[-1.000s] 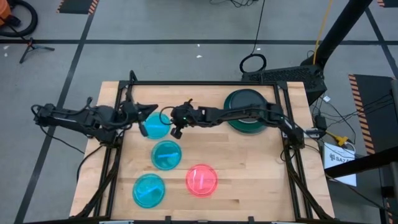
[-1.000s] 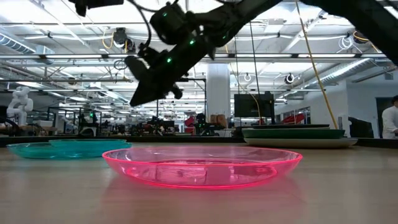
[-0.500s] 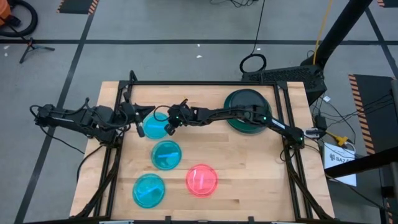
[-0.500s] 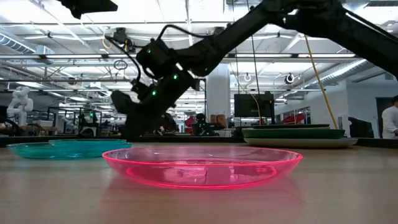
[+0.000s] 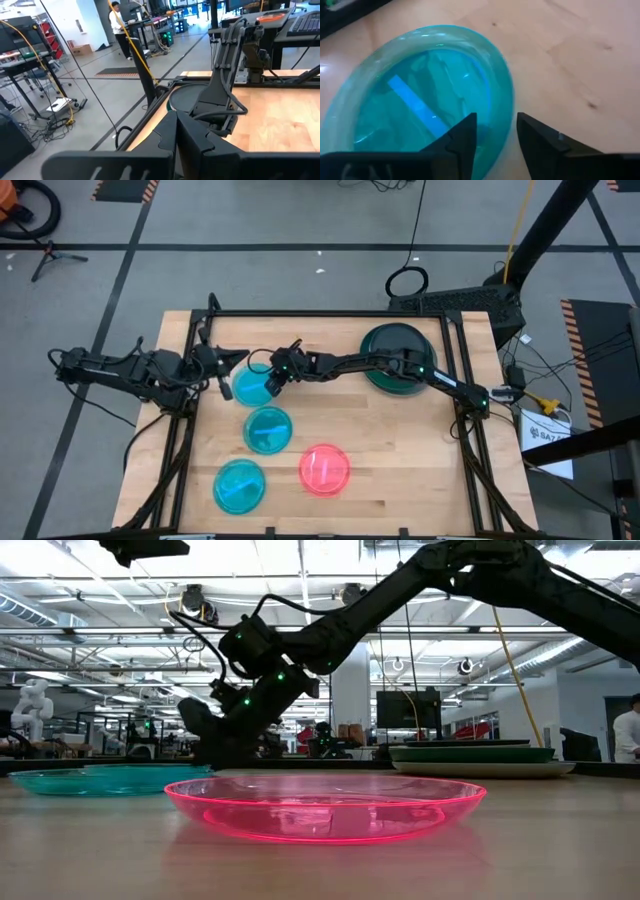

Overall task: Stack plastic plates
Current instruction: Stack the right blue plate on the black plate, then stack the pink plate on the blue plate

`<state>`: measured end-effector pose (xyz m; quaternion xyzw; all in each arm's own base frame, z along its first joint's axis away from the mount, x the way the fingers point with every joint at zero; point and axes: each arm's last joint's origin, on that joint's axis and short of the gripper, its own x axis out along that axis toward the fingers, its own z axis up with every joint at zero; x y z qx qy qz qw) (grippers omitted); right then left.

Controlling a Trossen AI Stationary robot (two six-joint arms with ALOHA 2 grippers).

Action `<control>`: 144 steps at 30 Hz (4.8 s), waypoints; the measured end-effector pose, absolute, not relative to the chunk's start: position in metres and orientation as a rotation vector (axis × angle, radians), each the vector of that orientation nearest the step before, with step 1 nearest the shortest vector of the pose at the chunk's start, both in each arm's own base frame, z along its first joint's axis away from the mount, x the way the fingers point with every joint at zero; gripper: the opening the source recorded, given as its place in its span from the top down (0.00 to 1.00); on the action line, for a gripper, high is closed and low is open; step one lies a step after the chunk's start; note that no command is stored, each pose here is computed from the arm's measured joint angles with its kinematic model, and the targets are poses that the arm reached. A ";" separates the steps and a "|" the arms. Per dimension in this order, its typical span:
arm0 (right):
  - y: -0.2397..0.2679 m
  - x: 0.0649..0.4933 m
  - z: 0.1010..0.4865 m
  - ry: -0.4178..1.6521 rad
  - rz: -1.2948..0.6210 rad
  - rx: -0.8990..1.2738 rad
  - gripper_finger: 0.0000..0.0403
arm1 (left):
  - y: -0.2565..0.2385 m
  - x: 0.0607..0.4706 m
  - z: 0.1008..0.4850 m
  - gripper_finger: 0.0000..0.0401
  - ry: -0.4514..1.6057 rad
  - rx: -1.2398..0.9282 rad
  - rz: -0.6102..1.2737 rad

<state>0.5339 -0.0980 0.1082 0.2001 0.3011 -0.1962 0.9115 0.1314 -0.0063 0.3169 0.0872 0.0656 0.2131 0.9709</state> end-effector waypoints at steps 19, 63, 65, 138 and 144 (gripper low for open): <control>-0.099 0.535 0.110 0.582 -0.430 0.435 0.99 | -0.006 0.131 0.317 0.97 0.131 0.176 0.430; -0.100 0.210 0.309 0.804 -0.904 0.395 1.00 | -0.007 0.134 0.318 0.97 0.119 0.163 0.429; -0.101 0.191 0.291 0.747 -0.944 0.427 1.00 | -0.007 0.134 0.318 0.97 0.117 0.167 0.429; 0.013 0.258 0.231 0.465 -0.176 0.152 0.70 | -0.005 0.196 0.281 0.97 0.355 0.113 0.501; 0.038 0.289 0.233 0.591 -0.085 0.086 0.70 | -0.006 0.196 0.289 0.97 0.341 0.112 0.494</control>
